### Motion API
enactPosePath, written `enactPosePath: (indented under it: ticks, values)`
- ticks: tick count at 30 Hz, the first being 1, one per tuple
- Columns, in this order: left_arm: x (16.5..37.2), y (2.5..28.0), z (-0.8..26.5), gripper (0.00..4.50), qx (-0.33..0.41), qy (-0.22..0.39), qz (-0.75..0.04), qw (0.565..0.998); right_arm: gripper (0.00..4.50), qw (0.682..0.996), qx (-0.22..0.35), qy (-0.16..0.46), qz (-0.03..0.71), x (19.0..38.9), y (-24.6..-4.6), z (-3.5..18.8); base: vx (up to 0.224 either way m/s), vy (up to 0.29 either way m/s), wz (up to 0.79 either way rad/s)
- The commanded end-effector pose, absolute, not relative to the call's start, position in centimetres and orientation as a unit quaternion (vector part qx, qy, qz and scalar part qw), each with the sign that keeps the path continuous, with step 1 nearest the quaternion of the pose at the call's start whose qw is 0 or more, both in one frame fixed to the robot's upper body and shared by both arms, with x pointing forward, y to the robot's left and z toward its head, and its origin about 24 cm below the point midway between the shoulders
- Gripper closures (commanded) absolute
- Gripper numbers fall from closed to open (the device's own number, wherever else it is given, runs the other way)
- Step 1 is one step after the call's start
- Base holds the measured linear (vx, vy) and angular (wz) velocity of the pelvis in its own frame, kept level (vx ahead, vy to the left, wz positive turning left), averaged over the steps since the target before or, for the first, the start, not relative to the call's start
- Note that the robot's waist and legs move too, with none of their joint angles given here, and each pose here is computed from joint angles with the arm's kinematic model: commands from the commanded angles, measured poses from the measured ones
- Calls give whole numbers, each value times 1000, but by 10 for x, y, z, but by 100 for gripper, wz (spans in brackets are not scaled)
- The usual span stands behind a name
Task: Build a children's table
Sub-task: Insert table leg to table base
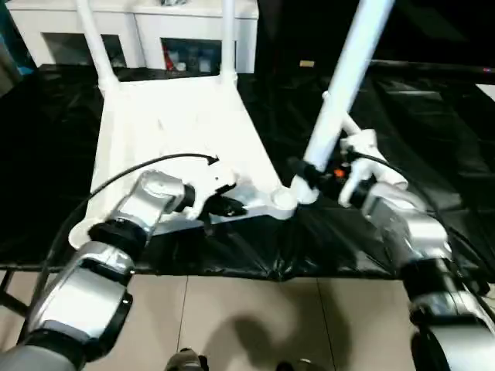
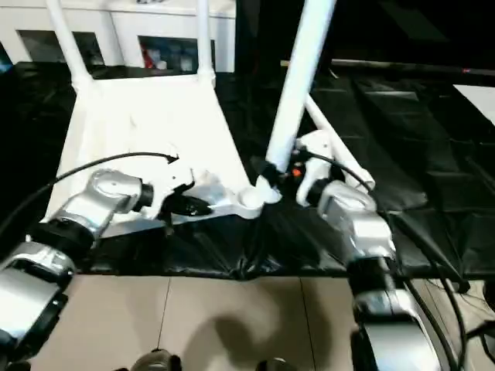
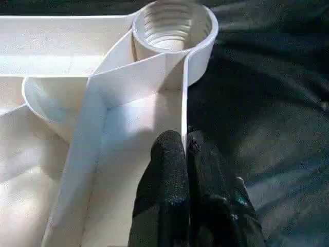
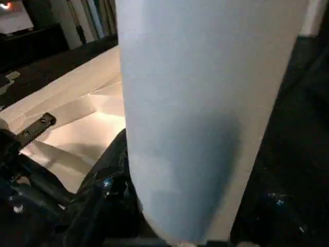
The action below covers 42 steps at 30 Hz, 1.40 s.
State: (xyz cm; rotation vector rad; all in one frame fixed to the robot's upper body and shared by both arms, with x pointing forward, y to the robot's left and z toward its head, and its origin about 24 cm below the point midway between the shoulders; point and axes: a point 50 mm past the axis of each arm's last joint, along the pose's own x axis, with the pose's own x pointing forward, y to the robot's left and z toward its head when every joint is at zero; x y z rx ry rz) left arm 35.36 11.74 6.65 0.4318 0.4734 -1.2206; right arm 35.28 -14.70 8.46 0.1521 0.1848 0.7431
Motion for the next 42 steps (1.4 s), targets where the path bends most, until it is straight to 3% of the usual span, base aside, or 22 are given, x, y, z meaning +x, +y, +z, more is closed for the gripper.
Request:
enactPosePath:
  ticks: [1,17,27,33,39,42]
  values:
    - [351,103,65,450,182,215,-565,775,261,922,77,101,367,355,-147,81,0,0,0]
    - [341,101,67,450,181,194,-583,767,261,914,94,127,373,357,-140,63,0,0,0]
    - [340,103,69,450,176,190,-573,778,261,908,173,129,358,342,-158,43,0,0,0]
    - [340,103,69,450,175,190,-567,782,261,916,181,124,335,331,-164,27,0,0,0]
    - [342,104,69,450,178,191,-562,785,261,922,158,111,336,324,-167,24,0,0,0]
    - [342,104,69,450,181,191,-560,785,261,923,113,106,352,322,-165,27,0,0,0]
